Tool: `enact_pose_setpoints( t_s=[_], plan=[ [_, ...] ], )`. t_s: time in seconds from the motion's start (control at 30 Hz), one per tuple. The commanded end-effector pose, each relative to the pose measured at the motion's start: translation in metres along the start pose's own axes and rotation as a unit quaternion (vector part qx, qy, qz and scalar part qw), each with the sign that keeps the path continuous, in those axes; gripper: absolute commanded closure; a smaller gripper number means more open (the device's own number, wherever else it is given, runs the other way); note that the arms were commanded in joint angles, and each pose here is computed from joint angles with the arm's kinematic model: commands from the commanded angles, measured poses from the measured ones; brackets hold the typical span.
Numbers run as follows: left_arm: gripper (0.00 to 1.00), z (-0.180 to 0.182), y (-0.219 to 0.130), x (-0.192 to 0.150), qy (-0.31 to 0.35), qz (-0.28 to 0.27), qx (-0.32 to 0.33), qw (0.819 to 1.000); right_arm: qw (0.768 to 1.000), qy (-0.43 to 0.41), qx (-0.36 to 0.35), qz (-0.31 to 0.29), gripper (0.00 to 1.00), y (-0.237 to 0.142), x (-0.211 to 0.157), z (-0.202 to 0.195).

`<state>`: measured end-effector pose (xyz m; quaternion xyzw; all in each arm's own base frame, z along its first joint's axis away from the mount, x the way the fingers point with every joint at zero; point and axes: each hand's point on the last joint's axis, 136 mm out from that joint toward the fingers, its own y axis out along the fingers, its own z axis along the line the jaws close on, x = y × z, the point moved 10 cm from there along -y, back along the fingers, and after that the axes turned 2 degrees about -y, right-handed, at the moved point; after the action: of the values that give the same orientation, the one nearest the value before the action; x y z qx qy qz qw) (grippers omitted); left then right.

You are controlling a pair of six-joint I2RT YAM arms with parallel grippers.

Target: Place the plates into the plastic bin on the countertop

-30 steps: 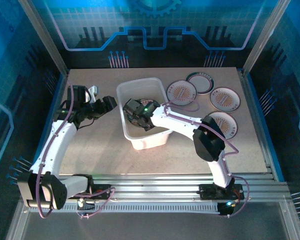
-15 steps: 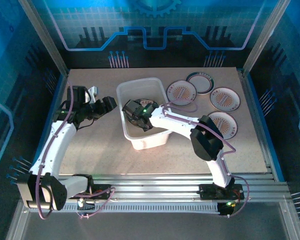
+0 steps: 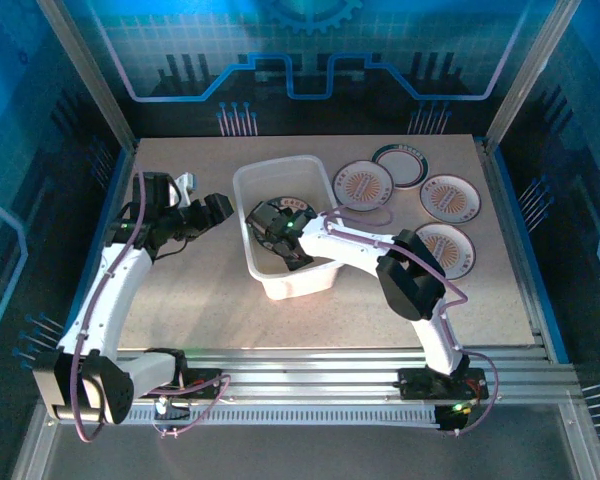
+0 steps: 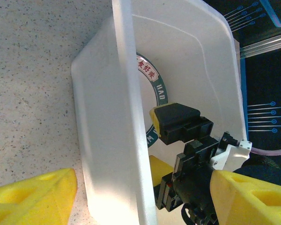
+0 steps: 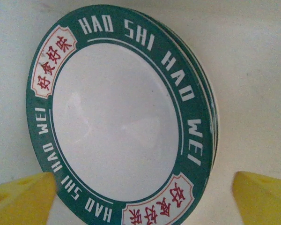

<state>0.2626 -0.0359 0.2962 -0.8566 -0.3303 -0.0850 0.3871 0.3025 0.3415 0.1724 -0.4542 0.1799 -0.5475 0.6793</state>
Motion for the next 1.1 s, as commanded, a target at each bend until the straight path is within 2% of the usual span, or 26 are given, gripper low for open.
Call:
enact_pose_setpoints(
  t_s=[0.0,0.17,0.33,0.5,0.63,0.73,0.9,1.0,1.07],
  plan=[
    [0.24,-0.002,-0.009,-0.003,0.004,0.003,-0.009,1.0,1.0,-0.009,0.005,-0.008,0.0,-0.003,0.006,0.007],
    [0.24,-0.003,-0.011,-0.004,0.005,0.001,-0.009,1.0,0.995,-0.084,0.044,-0.039,0.0,-0.031,0.012,0.024],
    [0.24,-0.004,-0.014,-0.004,0.005,-0.001,-0.009,1.0,0.991,-0.109,0.056,-0.052,0.0,-0.045,0.019,0.022],
    [0.24,-0.005,-0.017,-0.005,0.006,-0.004,-0.006,1.0,0.979,-0.175,0.082,-0.072,0.0,-0.066,0.021,0.027],
    [0.24,-0.005,-0.02,-0.007,0.007,-0.007,-0.002,1.0,0.953,-0.246,0.135,-0.116,0.0,-0.102,0.025,0.038],
    [0.24,-0.003,-0.021,-0.01,0.003,-0.009,0.0,1.0,0.921,-0.302,0.173,-0.175,0.0,-0.135,0.035,0.043],
    [0.24,0.003,-0.018,-0.016,-0.01,-0.006,0.005,1.0,0.886,-0.346,0.237,-0.195,0.01,-0.177,0.064,0.038],
    [0.24,0.005,-0.017,-0.018,-0.014,-0.009,0.006,1.0,0.865,-0.358,0.286,-0.204,0.07,-0.197,0.084,0.029],
    [0.24,0.004,-0.016,-0.019,-0.015,-0.01,0.006,1.0,0.842,-0.373,0.315,-0.231,0.13,-0.211,0.099,0.021]
  ],
)
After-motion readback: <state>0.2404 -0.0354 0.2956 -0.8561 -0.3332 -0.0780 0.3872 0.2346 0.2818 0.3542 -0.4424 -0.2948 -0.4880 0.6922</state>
